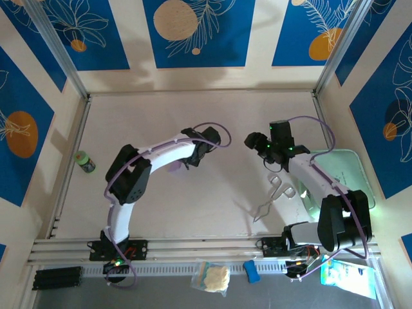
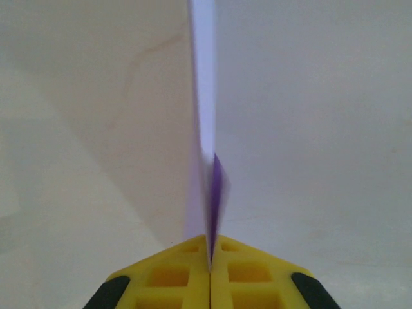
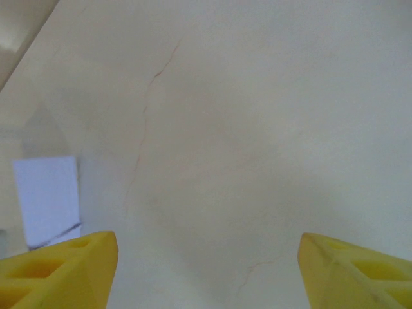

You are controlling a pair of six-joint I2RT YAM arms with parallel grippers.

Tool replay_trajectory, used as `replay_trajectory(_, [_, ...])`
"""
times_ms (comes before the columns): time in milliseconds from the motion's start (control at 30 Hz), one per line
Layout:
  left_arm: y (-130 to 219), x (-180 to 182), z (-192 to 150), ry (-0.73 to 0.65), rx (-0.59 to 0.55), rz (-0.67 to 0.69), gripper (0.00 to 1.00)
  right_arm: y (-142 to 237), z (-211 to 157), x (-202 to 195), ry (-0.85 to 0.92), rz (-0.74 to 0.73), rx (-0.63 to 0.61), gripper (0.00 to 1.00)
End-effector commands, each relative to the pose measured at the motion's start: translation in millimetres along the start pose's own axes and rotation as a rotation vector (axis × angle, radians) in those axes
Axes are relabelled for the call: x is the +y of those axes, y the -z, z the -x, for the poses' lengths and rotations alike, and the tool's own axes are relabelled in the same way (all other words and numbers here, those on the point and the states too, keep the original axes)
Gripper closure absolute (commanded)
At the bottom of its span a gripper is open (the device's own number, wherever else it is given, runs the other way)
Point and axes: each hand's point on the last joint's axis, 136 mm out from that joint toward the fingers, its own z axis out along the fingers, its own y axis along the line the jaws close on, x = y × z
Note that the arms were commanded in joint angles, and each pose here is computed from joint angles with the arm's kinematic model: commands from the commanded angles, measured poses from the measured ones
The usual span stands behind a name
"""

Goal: Fold a paper plane with a square sheet of paper (pick it up from the middle)
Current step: Turn over the paper at the center of the table.

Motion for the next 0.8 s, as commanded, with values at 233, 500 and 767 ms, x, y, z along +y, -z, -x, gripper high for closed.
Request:
replay_trajectory(233, [26,-60,11,0.215,0.035,-0.496,0.6,14,4,2,0.01,0.019,0.027,0.27])
replay_trajectory(500, [53,-18,19,0.455,-0.037,-0.775,0.41,-13,-33,33,0.061,0.06,0.162,0.28])
replay_trajectory(767, [35,65,-7,0.758,-0.101,-0.786,0.21,-60,-109,110,0.159,0.168,0.359,0.38])
